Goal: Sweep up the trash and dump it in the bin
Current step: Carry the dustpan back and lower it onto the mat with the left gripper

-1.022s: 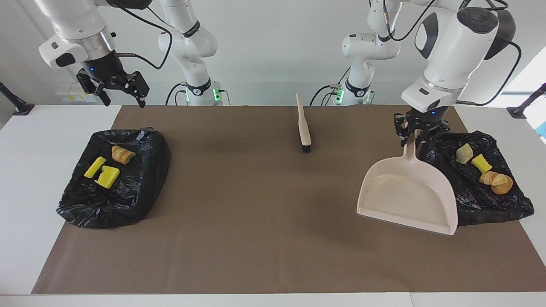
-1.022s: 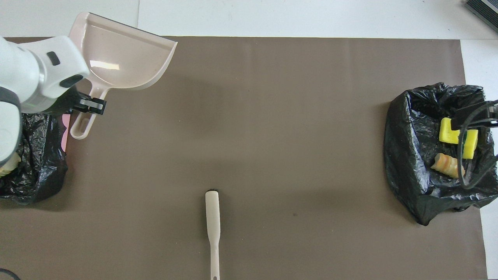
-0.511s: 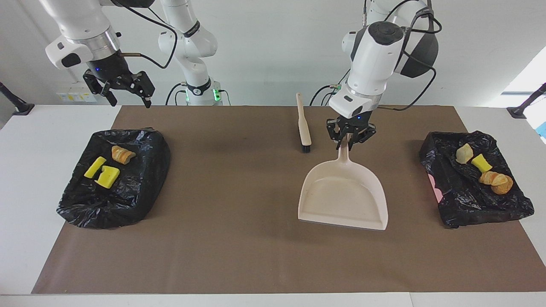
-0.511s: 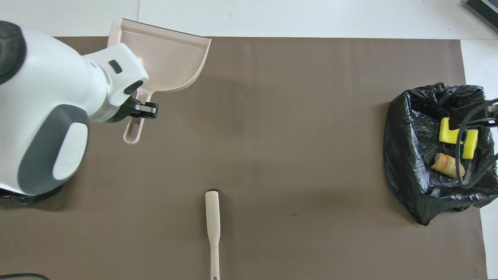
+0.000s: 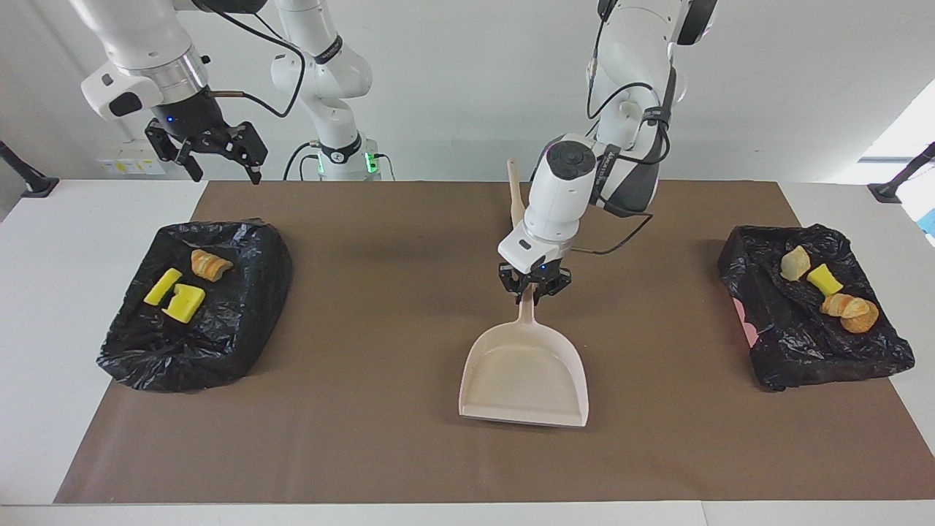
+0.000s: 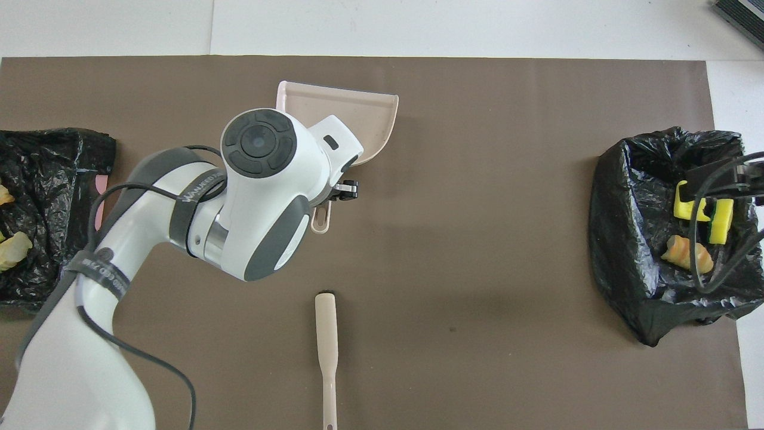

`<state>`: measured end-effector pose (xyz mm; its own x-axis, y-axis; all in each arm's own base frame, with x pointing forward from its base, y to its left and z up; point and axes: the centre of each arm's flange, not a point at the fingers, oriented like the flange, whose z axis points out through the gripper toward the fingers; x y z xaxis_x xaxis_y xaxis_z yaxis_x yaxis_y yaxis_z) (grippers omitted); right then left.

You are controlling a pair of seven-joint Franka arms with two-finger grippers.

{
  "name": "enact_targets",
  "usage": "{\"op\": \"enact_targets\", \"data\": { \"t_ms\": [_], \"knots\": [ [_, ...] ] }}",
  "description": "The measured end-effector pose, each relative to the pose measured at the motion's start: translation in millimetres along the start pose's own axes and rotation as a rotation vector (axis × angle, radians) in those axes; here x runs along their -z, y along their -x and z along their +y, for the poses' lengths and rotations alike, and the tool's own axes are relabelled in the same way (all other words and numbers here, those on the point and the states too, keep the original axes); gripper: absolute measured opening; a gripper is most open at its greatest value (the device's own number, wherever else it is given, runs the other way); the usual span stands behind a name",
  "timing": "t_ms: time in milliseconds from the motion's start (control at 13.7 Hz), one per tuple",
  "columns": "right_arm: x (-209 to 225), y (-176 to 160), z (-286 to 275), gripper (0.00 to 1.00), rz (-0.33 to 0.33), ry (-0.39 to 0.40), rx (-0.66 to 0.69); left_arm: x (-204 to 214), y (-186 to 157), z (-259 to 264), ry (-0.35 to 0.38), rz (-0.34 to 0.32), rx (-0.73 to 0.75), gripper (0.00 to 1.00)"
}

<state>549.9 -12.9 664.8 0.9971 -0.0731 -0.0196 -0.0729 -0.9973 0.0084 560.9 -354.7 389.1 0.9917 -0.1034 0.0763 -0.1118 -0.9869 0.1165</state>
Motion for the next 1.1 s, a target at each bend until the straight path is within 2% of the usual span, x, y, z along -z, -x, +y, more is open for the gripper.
{"op": "enact_targets", "data": {
  "t_ms": [292,584,949,1022,1095],
  "knots": [
    [0.3,0.2,0.0,1.0,0.001,0.0,0.0,-8.8,13.9,12.9,0.022,-0.017,0.032,0.31],
    [0.4,0.2,0.0,1.0,0.001,0.0,0.0,-14.8,34.3,41.5,0.023,-0.027,0.049,0.31],
    [0.6,0.4,0.0,1.0,0.001,0.0,0.0,-36.0,52.3,52.6,0.01,-0.049,0.067,0.33],
    [0.6,0.4,0.0,1.0,0.001,0.0,0.0,-36.1,52.4,52.8,0.01,-0.049,0.071,0.39],
    [0.6,0.4,0.0,1.0,0.001,0.0,0.0,-35.2,51.5,51.5,0.01,-0.047,0.074,0.52]
  ]
}}
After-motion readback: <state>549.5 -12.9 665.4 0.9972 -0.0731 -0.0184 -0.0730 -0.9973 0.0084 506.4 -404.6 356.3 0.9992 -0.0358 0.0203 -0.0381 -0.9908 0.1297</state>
